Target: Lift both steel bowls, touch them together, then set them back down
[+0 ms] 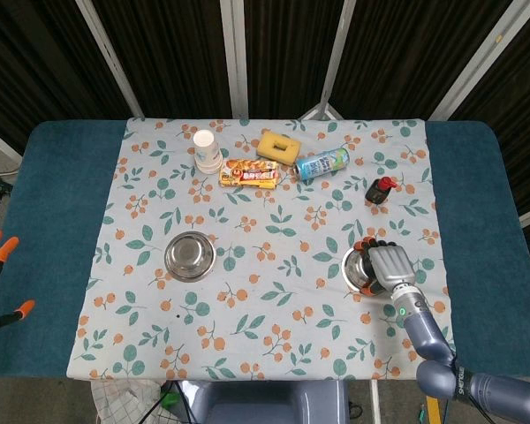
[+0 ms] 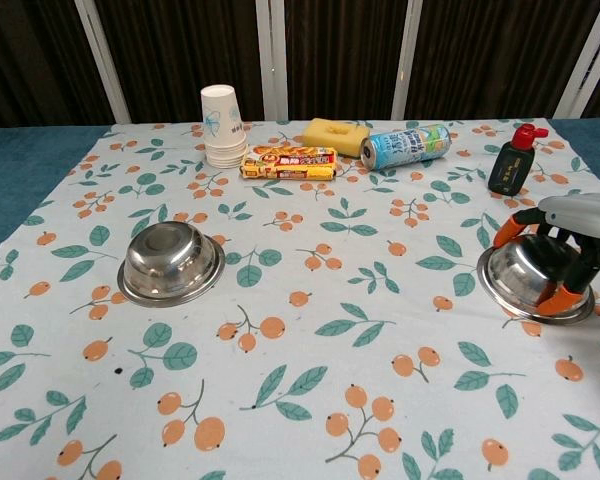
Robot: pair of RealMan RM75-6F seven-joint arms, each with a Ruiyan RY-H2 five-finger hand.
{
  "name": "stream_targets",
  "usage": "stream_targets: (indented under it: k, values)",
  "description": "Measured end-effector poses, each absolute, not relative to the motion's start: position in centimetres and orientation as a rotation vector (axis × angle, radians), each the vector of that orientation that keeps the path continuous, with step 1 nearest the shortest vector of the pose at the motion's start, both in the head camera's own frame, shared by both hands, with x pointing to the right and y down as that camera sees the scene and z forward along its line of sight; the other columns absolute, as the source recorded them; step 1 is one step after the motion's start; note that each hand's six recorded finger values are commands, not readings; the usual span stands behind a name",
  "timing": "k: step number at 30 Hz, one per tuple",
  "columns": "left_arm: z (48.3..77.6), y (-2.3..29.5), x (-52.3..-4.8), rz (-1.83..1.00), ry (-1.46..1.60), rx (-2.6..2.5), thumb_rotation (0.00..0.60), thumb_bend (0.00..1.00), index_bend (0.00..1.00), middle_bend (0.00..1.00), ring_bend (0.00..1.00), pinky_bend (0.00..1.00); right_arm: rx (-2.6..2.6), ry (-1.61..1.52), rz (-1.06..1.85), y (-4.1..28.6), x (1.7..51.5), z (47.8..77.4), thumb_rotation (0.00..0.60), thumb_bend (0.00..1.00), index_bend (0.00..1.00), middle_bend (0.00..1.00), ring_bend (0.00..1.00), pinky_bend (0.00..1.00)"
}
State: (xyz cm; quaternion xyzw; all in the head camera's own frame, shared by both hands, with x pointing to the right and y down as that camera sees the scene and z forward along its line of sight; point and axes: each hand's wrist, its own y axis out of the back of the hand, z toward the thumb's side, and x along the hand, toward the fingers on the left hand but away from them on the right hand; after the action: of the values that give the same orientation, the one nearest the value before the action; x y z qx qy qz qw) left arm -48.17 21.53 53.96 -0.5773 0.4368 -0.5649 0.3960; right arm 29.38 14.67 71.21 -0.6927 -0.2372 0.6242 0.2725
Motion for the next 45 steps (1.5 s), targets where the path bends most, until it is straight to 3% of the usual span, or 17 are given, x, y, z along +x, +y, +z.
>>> stream_targets:
  k: [6,10,17,30,37,45]
  values:
    - [53.9,21.5,-48.3,-1.430,1.113,-1.458,0.600,0.10,0.13,0.00,0.00,0.05,-1.858,-0.643,1.661,14.7,29.4,71.3,0.600,0.04,0.34,0.25,0.30,0.32]
    - [54.1,21.5,-48.1,-1.430,1.109,-1.476,0.600,0.11,0.17,0.00,0.00,0.14,-1.860,-0.652,1.656,14.6,29.3,71.2,0.600,0.04,0.36,0.27,0.32,0.32]
    - [55.3,20.7,-46.7,-1.414,1.032,-1.580,0.600,0.12,0.19,0.01,0.00,0.15,-1.841,-0.664,1.625,14.0,28.9,70.4,0.600,0.04,0.36,0.28,0.32,0.32]
    - [58.4,12.9,-42.5,-1.473,0.846,-1.751,0.600,0.07,0.15,0.00,0.00,0.06,-1.800,-0.707,1.611,11.4,29.5,67.4,0.600,0.04,0.37,0.28,0.32,0.32]
    - [61.7,10.0,-38.9,-1.512,0.759,-1.873,0.600,0.04,0.14,0.00,0.00,0.04,-1.782,-0.749,1.616,9.9,30.7,65.4,0.600,0.04,0.37,0.28,0.32,0.32]
    - [66.0,9.4,-32.4,-1.471,0.648,-2.067,0.600,0.04,0.14,0.00,0.00,0.04,-1.740,-0.782,1.646,8.7,32.6,64.1,0.600,0.04,0.37,0.28,0.32,0.32]
